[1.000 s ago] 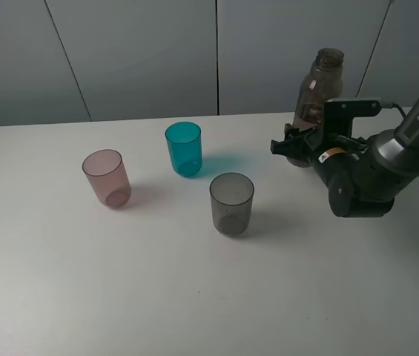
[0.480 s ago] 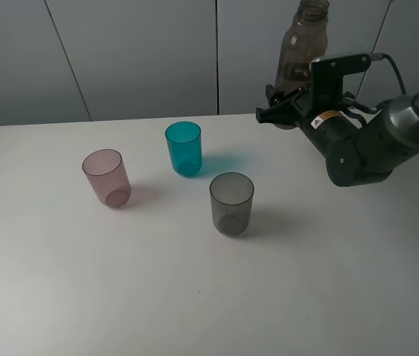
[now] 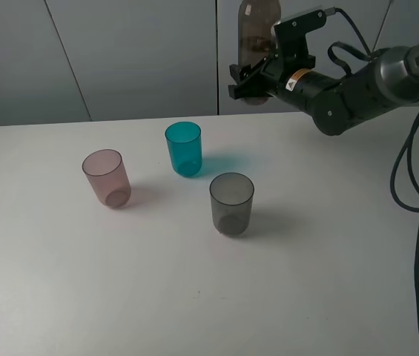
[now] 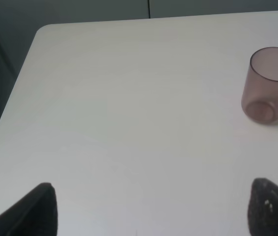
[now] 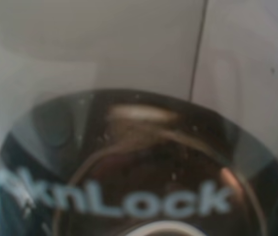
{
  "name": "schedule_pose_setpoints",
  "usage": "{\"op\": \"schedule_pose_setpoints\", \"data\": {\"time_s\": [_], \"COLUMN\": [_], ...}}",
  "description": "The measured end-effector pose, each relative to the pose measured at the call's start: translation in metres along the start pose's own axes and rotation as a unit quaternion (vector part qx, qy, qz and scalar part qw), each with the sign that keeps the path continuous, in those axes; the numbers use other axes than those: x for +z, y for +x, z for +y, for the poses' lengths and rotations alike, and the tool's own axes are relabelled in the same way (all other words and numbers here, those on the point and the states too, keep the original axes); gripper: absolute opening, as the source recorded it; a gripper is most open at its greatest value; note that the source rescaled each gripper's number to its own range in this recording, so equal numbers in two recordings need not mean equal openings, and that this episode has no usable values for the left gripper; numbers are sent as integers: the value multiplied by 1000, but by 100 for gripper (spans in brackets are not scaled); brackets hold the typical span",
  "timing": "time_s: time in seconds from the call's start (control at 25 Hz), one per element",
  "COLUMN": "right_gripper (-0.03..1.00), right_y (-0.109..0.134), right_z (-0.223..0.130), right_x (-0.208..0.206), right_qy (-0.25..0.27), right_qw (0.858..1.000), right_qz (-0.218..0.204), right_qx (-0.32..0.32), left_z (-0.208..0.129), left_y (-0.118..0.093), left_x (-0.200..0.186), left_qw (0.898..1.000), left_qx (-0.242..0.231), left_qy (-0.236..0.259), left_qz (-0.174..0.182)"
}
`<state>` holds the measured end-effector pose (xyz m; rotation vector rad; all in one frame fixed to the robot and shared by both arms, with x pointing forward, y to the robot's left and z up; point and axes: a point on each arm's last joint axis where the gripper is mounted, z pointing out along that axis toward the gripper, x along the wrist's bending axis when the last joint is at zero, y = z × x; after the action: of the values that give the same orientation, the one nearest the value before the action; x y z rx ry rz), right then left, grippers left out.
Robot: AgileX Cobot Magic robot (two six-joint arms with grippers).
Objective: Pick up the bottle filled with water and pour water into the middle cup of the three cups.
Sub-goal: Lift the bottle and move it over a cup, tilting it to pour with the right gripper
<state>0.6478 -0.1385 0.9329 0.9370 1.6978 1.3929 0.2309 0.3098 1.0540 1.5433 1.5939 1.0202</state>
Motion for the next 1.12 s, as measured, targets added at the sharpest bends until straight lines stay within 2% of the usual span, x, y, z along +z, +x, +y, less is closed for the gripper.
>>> {"op": "schedule_pose_setpoints", "data": {"time_s": [0.28, 0.72, 1.0, 1.12], "right_gripper": [0, 0, 0, 0], "right_y": [-1, 6, 13, 10], "right_z": [19, -2, -10, -19], "right_x": [22, 63, 73, 74], "right_qy": [-38, -37, -50, -42], "right_qw": [998, 990, 978, 976], "right_qz": [31, 115, 177, 189], "right_qx": [-28, -69, -94, -101], "left_z": [0, 0, 0, 0], "left_y": [0, 0, 0, 0], "left_x": [0, 0, 0, 0], "left_qw": [1000, 1000, 1000, 1000], "left_qx": [0, 0, 0, 0], "left_qy": [0, 0, 0, 0], "left_qz": [0, 0, 0, 0]}}
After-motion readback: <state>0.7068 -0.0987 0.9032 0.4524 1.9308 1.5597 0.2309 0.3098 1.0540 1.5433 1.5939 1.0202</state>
